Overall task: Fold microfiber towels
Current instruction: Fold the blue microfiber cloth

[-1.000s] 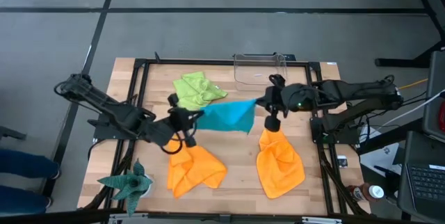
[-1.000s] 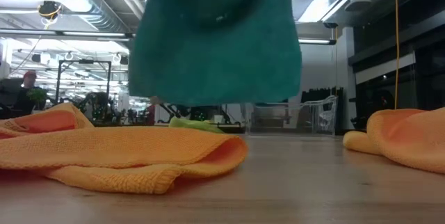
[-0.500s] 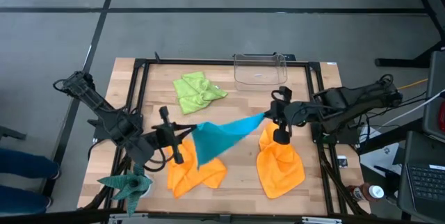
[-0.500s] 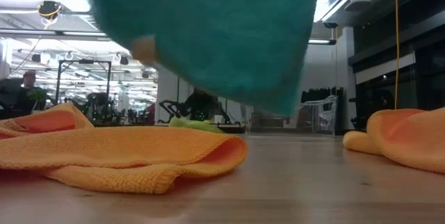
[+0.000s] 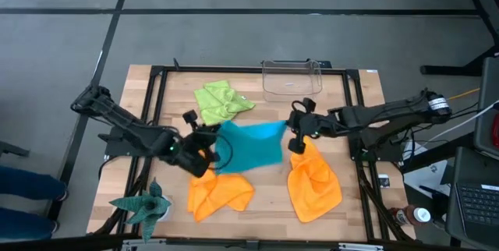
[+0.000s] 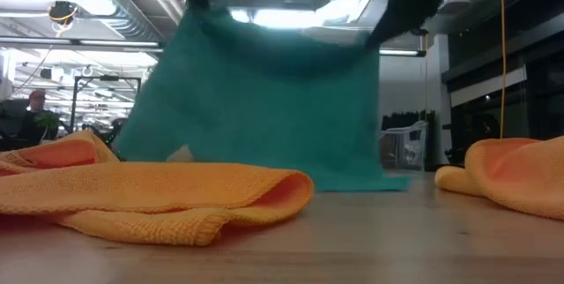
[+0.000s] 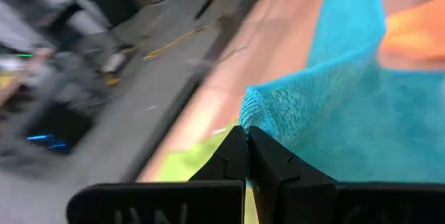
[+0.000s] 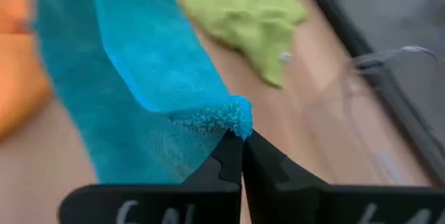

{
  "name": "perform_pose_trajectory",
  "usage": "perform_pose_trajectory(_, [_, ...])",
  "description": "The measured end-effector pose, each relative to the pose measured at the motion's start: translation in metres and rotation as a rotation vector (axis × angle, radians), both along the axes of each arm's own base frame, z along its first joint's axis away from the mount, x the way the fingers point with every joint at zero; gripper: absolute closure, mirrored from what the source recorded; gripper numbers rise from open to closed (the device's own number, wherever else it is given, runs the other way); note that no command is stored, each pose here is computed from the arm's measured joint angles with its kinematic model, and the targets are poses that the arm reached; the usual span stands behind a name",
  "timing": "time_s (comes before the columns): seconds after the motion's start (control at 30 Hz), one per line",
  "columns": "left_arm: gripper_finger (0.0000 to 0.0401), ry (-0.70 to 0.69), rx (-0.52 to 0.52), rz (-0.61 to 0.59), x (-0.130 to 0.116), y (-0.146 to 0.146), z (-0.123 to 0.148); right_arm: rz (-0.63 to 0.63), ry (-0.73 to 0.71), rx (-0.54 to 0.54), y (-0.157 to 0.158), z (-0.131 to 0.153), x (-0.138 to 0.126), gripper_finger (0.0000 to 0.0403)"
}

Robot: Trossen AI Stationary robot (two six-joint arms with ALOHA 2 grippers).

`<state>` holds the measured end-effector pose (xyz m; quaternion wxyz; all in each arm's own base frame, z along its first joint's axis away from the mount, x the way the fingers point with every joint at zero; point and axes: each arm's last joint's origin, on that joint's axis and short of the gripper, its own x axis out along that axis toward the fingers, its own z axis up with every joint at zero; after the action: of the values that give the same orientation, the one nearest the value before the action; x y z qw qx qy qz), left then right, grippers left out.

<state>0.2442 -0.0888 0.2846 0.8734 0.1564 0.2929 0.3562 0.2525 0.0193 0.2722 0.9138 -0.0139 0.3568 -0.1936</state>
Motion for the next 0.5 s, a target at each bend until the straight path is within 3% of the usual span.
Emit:
perform_pose_trajectory(0.2, [0.0401,0.189,0.070,0.112,0.011,0.043,-0.033,-0.115,-0.055,-0.044,-0.035,-0.030,0.001,0.0401])
perform_pose_trajectory(0.33, [0.0401,0.233,0.089,0.147,0.012,0.062,-0.054,-0.137,-0.096,-0.052,-0.050,-0.042,0.001,0.0401])
perform_pose_trajectory(0.5, [0.0401,0.225,0.081,0.146,0.012,0.064,-0.062,-0.152,-0.083,-0.047,-0.057,-0.053,0.006,0.0401])
